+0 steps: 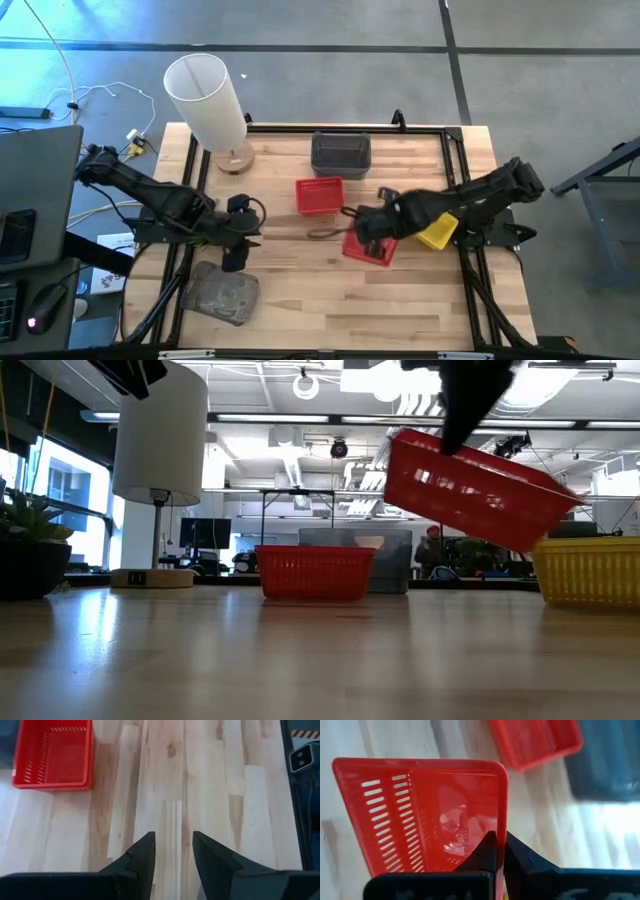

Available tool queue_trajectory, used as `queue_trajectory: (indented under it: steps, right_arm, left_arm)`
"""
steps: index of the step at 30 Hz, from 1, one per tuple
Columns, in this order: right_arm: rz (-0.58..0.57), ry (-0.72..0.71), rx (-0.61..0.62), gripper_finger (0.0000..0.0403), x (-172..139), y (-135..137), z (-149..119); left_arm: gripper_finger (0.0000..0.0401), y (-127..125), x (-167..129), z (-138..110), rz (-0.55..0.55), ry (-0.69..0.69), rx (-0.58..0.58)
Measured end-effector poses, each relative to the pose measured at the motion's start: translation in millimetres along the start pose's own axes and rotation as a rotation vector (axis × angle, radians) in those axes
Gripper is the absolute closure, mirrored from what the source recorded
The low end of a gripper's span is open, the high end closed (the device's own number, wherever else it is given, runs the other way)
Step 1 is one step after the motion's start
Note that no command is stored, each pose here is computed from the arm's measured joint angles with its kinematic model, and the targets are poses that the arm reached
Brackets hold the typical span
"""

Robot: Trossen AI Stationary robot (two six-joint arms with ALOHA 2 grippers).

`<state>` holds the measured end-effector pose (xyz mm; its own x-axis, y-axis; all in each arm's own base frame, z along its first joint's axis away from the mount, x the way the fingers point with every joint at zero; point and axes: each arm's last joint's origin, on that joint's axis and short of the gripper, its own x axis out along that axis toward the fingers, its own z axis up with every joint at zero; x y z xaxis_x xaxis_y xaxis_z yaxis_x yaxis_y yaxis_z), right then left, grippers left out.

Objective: Stack baskets by color
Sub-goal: Stack the red bin on the stacked red bins

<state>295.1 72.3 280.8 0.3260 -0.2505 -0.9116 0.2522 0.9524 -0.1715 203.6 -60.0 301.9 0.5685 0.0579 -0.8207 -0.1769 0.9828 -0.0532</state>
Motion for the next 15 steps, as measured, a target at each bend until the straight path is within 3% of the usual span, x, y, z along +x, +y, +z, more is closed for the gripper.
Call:
queue_trajectory:
  steps: [15]
  right_arm:
    - [-0.052,-0.265,-0.134,0.0403,-34.1,-79.1,75.7]
  left_arm:
    - [0.0284,7.8,-20.5,-3.3,0.063,-0.103,0.084]
